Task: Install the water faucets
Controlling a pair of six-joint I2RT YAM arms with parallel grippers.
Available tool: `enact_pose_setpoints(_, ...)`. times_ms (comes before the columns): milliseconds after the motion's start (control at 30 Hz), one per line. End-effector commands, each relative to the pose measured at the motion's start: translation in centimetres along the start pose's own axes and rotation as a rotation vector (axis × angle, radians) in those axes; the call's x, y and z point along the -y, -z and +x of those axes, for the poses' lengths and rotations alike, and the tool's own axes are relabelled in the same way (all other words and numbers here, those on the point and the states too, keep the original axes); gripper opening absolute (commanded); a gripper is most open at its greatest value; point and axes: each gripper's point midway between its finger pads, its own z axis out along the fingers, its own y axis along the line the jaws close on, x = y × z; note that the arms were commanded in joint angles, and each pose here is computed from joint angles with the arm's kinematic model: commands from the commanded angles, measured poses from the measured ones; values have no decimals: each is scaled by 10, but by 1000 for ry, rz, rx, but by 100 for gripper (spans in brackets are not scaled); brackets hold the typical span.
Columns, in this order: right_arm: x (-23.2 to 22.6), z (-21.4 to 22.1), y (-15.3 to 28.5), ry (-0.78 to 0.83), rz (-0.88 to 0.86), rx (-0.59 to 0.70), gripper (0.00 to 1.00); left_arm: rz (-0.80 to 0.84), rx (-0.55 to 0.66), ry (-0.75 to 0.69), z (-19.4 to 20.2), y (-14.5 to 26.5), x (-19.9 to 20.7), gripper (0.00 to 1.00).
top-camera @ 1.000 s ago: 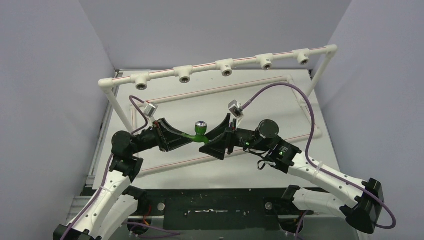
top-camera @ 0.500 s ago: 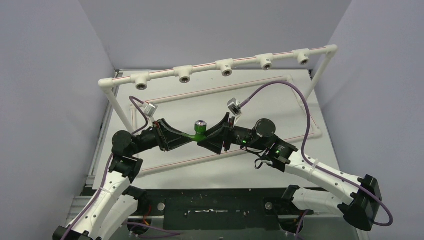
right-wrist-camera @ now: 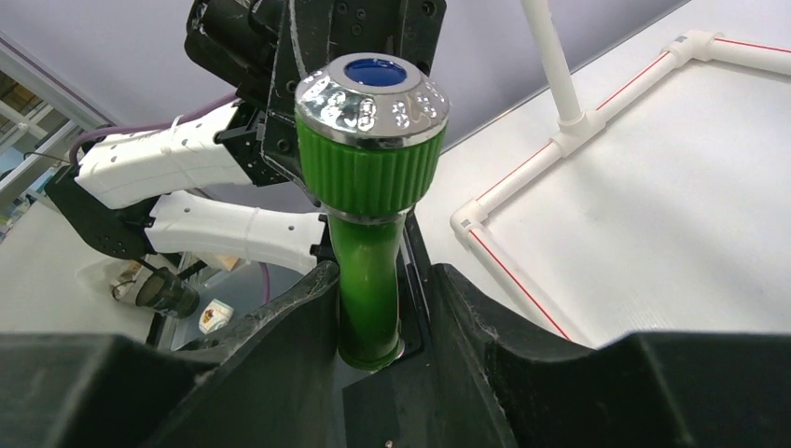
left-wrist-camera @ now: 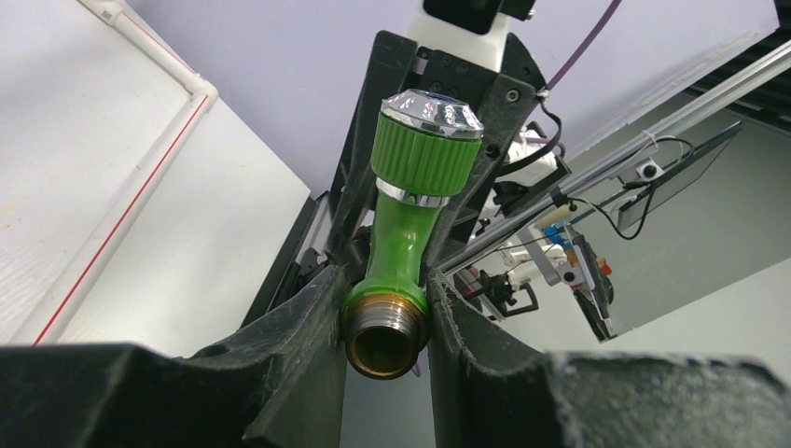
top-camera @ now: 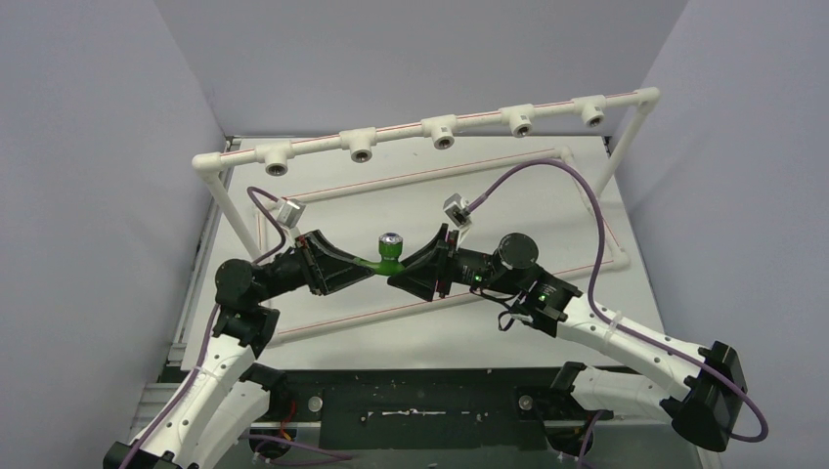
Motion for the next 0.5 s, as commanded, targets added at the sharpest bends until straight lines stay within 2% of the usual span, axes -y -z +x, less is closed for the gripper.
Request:
enact_pose_setpoints(0,-17,-15,3,40,-59,57,37,102,13,-96,-8,-1,32,0)
enact_pose_setpoints(233,-22,-21,6,45,-73,84,36,112,-3,-92,-5,0,33,0)
enact_pose_setpoints(467,-28,-26,7,51,-95,103,39,112,-11,-83,-2,1,31,0)
